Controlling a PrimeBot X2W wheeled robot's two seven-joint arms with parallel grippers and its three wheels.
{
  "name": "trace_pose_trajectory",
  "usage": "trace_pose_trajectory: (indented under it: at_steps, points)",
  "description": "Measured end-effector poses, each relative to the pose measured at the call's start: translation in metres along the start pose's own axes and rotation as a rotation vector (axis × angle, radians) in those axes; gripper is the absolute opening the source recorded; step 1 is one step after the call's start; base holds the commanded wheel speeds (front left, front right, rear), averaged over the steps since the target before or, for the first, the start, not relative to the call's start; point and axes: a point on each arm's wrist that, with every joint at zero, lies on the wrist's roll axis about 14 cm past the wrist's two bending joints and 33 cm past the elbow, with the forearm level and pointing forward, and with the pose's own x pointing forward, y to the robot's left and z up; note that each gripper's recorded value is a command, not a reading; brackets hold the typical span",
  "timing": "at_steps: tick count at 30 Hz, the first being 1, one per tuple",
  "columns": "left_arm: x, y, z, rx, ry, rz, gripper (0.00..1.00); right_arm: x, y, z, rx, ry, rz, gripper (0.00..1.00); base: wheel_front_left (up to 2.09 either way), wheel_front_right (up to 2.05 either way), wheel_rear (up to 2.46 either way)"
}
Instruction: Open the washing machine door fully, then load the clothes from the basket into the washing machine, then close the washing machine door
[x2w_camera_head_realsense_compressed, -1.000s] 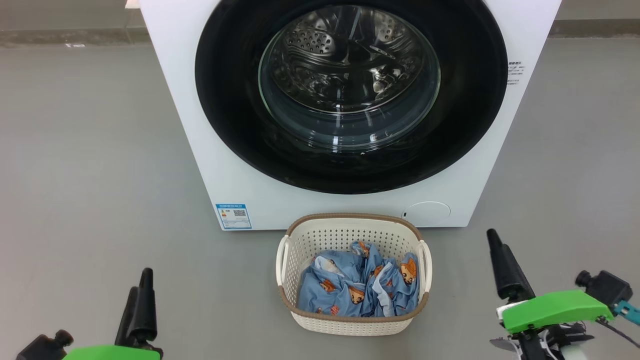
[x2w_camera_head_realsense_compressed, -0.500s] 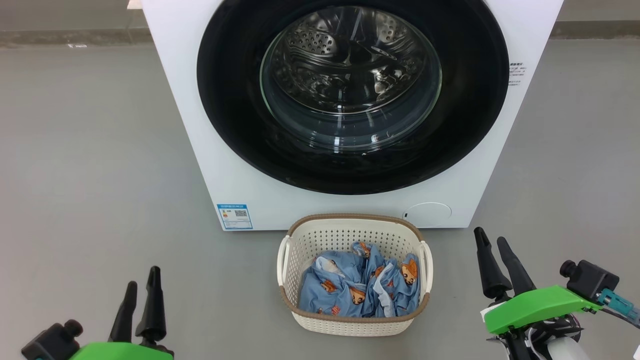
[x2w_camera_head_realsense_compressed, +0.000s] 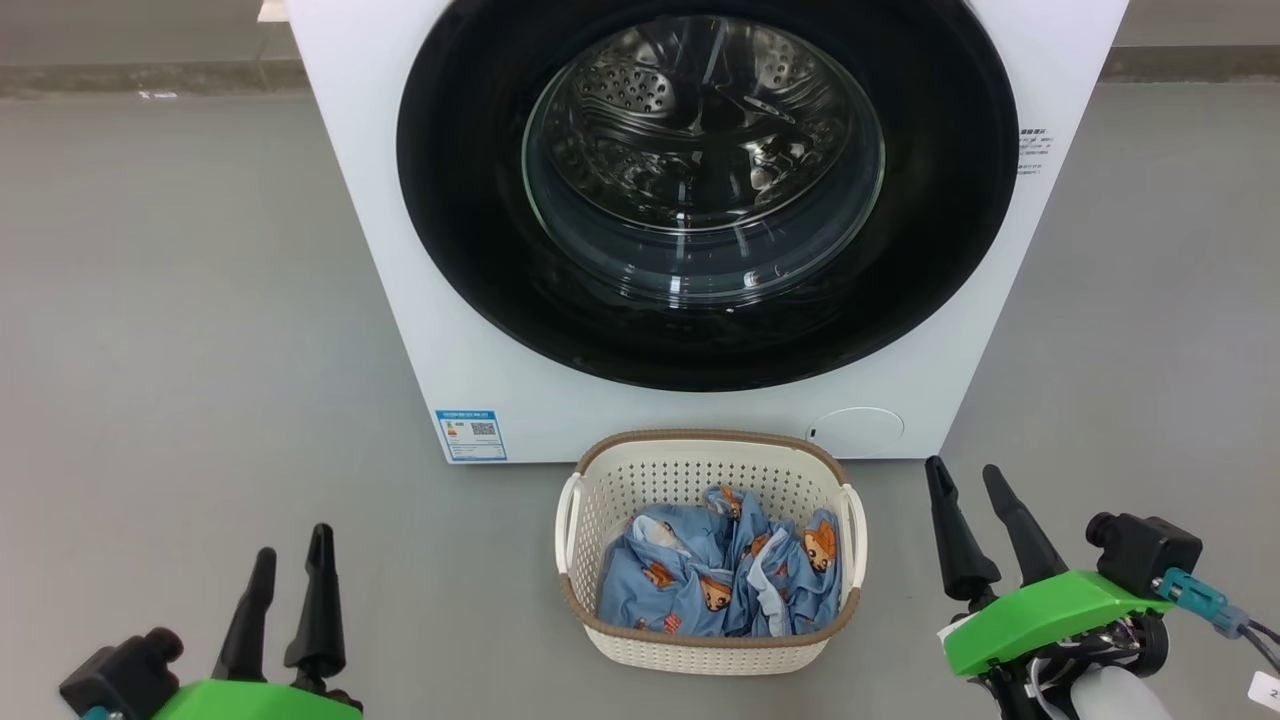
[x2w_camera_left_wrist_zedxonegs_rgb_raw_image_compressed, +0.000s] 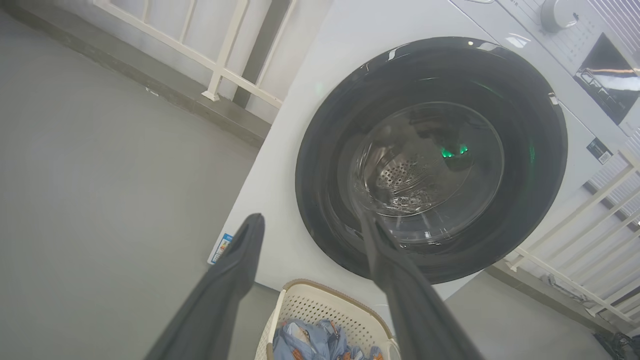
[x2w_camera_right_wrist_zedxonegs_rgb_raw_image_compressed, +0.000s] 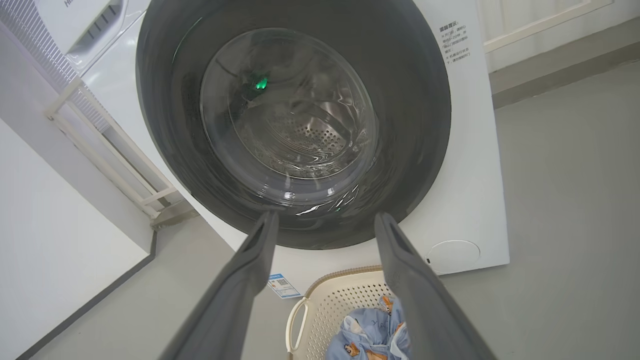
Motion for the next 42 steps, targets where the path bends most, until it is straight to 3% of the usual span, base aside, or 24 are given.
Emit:
trace_pose_trajectory:
  at_steps: [27, 42]
  points:
    - [-0.001, -0.012, -0.001, 0.296, -0.02, -0.078, 1.0, 0.008, 0.027, -0.002, -0.31, -0.015, 0.118, 1.0, 0.0, 0.0, 0.0]
    - [0.002, -0.016, 0.005, 0.307, -0.039, -0.086, 1.0, 0.011, 0.03, 0.002, -0.328, -0.025, 0.127, 1.0, 0.0, 0.0, 0.0]
